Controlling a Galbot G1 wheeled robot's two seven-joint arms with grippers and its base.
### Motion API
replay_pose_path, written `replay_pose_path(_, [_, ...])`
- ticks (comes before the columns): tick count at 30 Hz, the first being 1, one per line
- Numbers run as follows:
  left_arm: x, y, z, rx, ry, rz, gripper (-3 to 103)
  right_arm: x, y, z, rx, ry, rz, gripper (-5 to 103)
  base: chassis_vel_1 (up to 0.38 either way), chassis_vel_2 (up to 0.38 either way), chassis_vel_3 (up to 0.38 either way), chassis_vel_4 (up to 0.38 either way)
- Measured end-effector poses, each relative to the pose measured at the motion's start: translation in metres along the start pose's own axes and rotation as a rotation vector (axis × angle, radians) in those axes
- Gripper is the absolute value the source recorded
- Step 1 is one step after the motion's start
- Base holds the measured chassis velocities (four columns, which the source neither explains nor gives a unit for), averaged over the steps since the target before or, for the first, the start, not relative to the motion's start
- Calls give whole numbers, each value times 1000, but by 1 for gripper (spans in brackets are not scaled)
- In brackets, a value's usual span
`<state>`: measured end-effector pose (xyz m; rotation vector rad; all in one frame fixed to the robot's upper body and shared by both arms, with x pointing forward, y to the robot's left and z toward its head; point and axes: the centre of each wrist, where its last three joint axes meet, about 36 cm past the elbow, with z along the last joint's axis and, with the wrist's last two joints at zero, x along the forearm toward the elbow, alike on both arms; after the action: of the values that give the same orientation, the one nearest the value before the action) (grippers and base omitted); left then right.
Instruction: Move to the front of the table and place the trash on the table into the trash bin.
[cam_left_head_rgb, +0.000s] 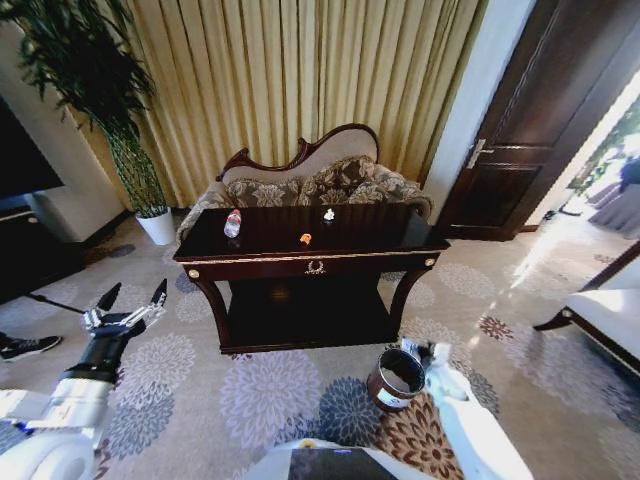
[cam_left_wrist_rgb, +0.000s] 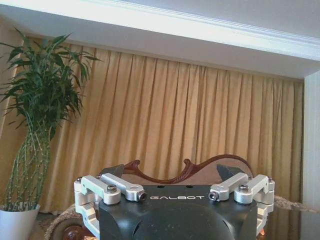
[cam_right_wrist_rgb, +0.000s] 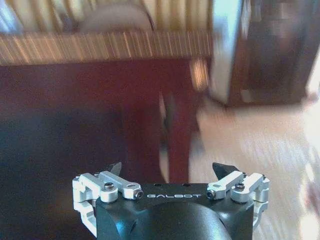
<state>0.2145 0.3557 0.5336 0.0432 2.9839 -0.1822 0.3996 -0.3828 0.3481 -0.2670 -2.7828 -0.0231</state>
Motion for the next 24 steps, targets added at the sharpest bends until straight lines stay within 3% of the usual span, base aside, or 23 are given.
replay_pose_path(1, [0, 0, 0, -5, 0, -1, 100, 9, 5, -29, -7, -56, -35, 100, 0, 0, 0, 0])
replay_pose_path(2, [0, 0, 0, -5, 0, -1, 100, 9, 5, -29, -7, -56, -35, 100, 0, 0, 0, 0])
replay_pose_path(5, [0, -2, -1, -12, -2, 1, 100, 49, 29, -112, -6, -205, -166, 100, 0, 0, 0, 0])
replay_pose_path(7, [0, -2, -1, -12, -3, 1, 100, 55, 32, -121, -4, -216, -183, 100, 0, 0, 0, 0])
replay_pose_path(9, [0, -3, -2, -15, -6, 1, 100, 84, 47, -156, -8, -260, -273, 100, 0, 0, 0, 0])
replay_pose_path(16, [1, -2, -2, -15, -6, -6, 100, 133, 77, -186, -5, -303, -425, 100, 0, 0, 0, 0])
replay_pose_path(24, [1, 0, -1, -15, -4, -11, 100, 124, 79, -175, -4, -288, -409, 100, 0, 0, 0, 0])
